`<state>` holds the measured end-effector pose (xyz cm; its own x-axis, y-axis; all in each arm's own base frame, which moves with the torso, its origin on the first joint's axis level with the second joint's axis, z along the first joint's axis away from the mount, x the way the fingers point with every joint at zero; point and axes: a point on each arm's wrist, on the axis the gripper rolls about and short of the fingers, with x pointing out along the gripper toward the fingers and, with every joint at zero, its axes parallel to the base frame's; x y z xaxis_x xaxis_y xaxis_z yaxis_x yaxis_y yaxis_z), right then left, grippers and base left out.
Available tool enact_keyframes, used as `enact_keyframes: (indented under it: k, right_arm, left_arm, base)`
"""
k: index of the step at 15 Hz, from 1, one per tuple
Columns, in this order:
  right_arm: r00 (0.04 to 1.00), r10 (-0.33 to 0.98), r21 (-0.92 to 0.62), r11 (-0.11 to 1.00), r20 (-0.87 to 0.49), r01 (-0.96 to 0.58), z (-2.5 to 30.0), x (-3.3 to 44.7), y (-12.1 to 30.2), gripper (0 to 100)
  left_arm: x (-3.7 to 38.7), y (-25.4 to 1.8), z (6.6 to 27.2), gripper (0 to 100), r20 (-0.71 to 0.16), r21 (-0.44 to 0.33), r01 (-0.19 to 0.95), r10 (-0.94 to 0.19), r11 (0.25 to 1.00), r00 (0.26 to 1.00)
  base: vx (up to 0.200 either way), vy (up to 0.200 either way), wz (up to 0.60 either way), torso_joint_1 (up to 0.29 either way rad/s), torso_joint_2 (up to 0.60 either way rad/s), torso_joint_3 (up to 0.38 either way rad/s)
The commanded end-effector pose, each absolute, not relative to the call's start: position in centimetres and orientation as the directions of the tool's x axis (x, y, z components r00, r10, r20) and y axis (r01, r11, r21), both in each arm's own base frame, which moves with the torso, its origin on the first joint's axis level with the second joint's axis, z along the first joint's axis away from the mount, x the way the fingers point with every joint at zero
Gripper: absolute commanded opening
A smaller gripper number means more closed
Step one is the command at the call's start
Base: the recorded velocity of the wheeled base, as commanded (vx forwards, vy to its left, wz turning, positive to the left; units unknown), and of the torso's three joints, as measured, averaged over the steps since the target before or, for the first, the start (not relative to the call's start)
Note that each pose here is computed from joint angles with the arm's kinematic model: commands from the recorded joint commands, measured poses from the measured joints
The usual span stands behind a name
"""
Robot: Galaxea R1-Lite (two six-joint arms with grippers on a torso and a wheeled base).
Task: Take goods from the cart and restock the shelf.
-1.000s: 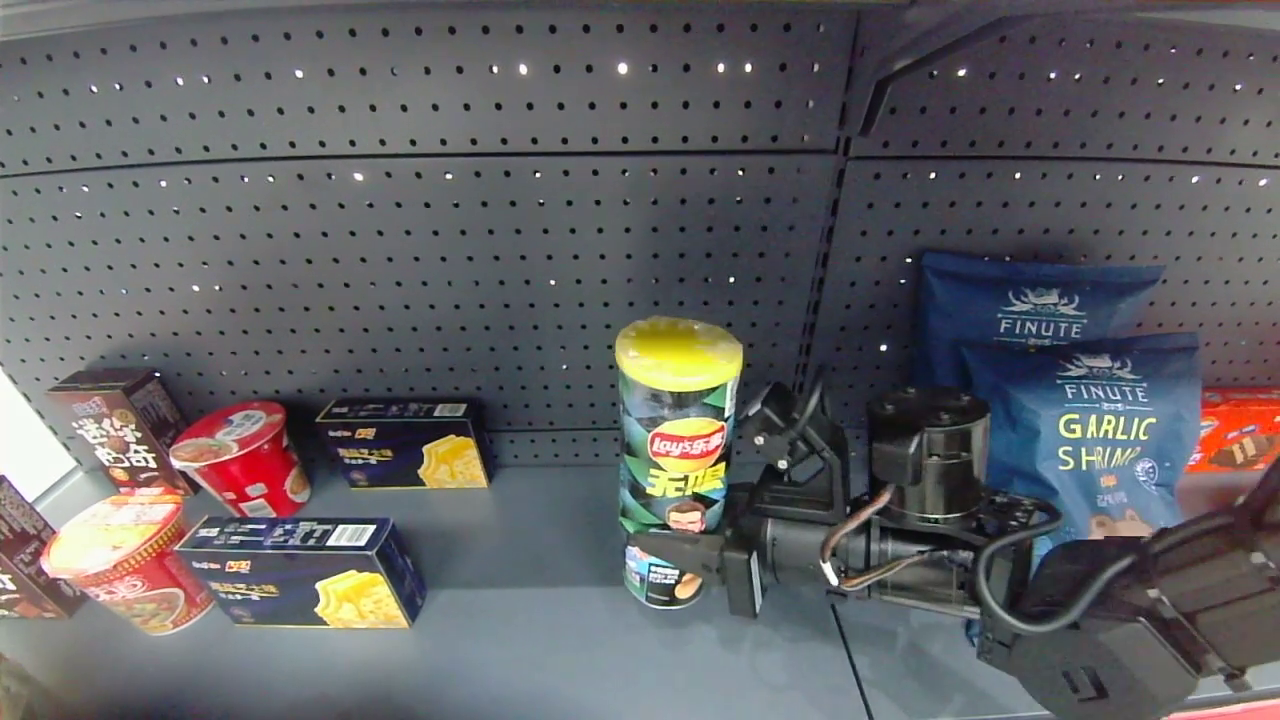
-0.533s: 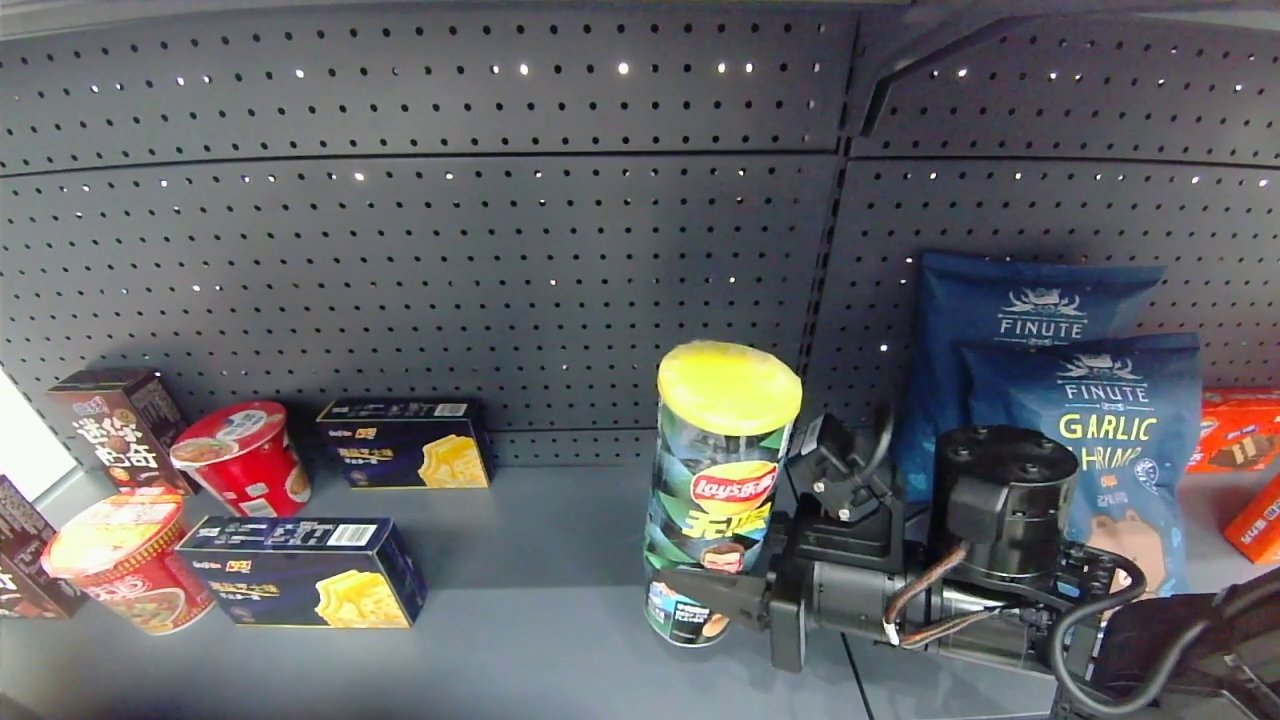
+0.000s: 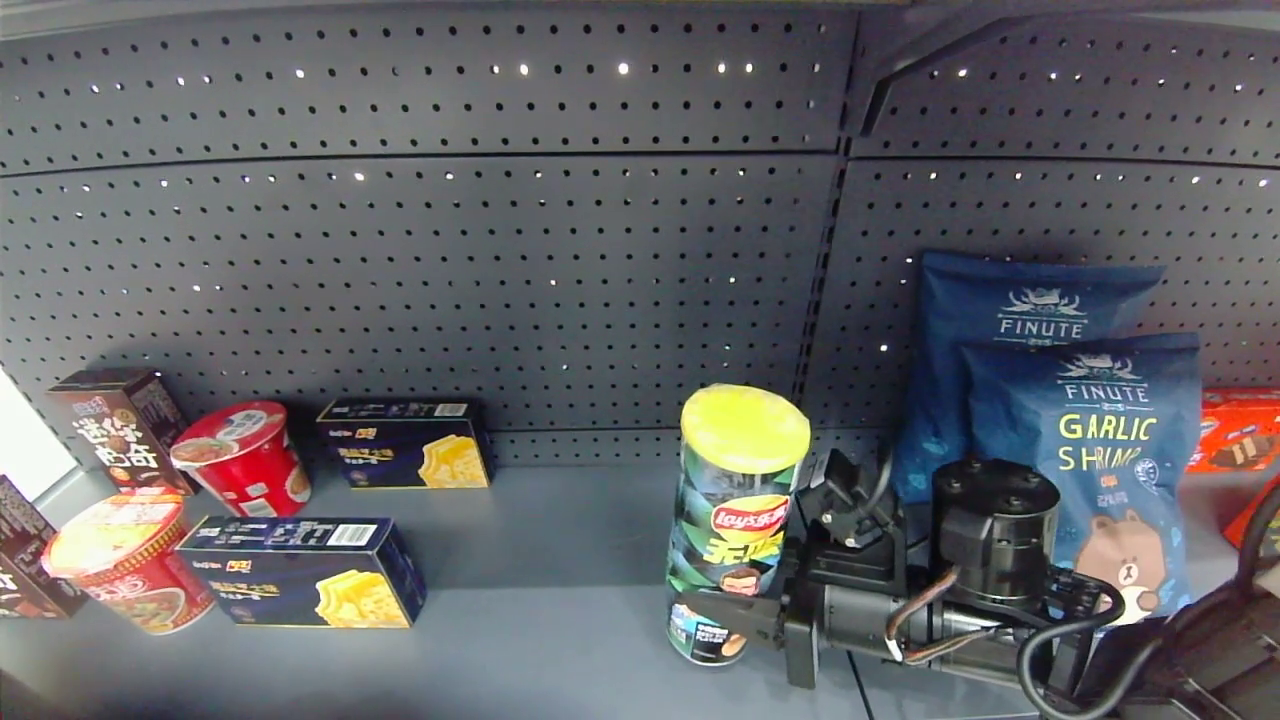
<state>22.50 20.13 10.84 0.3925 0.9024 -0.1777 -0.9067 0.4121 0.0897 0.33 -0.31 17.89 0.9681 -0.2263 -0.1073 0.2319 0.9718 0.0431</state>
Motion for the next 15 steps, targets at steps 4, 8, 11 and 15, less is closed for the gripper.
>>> enact_keyframes:
  k: [4,8,11,15]
  right_arm:
    - [0.383,0.894,0.116,0.417,-0.233,-0.902,9.1,22.5,20.1,0]
    - [0.380,0.891,0.123,0.418,-0.247,-0.900,8.6,22.7,20.3,0]
    - [0.374,0.888,0.132,0.418,-0.266,-0.899,7.9,22.8,20.4,0]
    - [0.373,0.889,0.131,0.417,-0.266,-0.899,7.2,23.2,20.8,0]
  left_arm:
    - [0.6,-0.3,18.0,0,-0.122,0.040,0.234,-0.227,0.972,0.966]
    - [0.8,-0.4,18.0,0,-0.128,0.039,0.234,-0.227,0.971,0.965]
    - [0.8,-0.4,18.0,0,-0.128,0.039,0.234,-0.227,0.971,0.965]
    - [0.8,-0.4,18.0,0,-0.129,0.039,0.232,-0.226,0.972,0.966]
  base:
    - [0.000,0.000,0.00,0.000,0.00,0.000]
    - [0.000,0.000,0.00,0.000,0.00,0.000]
    - [0.000,0.000,0.00,0.000,0.00,0.000]
    - [0.000,0.000,0.00,0.000,0.00,0.000]
